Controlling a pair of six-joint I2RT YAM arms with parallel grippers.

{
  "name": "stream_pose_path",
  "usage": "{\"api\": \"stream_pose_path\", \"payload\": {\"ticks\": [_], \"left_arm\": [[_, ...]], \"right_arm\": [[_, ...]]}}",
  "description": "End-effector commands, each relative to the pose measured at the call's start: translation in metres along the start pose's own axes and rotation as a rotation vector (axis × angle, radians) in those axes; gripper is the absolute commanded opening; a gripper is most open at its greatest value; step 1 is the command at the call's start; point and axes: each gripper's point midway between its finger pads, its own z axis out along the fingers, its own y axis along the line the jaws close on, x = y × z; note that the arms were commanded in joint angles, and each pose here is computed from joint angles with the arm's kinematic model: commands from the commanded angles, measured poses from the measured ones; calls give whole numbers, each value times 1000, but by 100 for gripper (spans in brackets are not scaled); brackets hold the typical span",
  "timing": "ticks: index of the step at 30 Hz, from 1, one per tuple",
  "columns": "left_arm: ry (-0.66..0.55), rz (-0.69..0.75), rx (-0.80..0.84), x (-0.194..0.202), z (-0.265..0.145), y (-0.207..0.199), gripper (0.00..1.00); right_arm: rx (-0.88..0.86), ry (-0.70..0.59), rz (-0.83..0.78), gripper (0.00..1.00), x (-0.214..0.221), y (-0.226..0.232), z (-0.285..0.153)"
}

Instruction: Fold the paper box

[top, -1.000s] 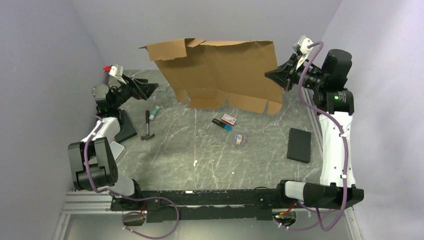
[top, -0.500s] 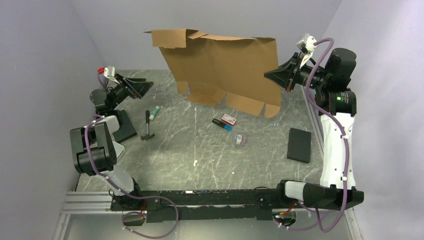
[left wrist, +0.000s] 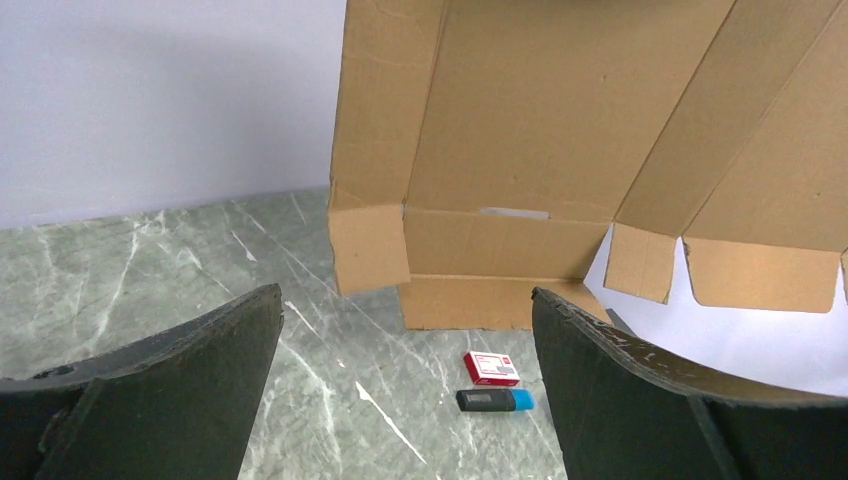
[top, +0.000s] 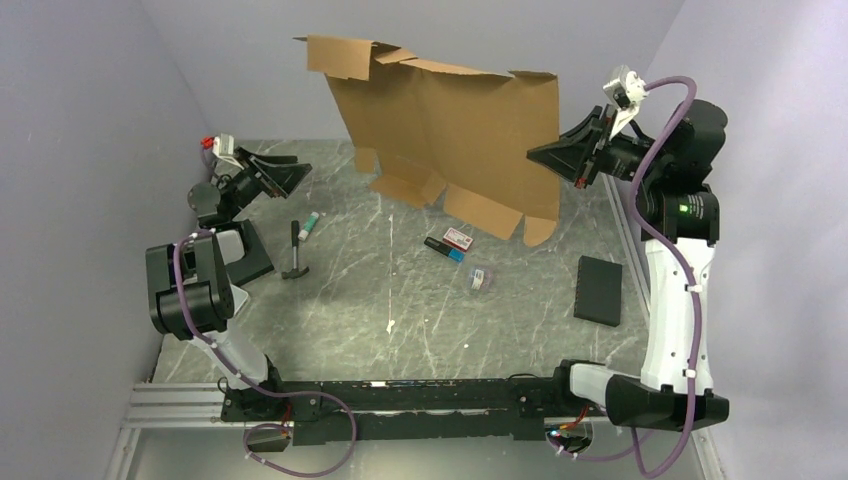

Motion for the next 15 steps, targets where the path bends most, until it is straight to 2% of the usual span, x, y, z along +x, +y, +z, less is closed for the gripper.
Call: {"api": "stream_pose_path", "payload": {"ticks": [1,6,11,15], "left_arm": [[-33,75,48,-11,6,-13,100],[-26,83,69,-6,10,-19,100],[-28,103,81,-4,12,-25,100],[-38,129,98,1,13,-28,99]], "right_arm": [[-45,-40,-88,0,-21,25,-6],[-25,-33,-96,0,-16,28,-9],[69,7,-200,0,-10,21,-16],[93,23,-224,0,-7,21,-19]]}}
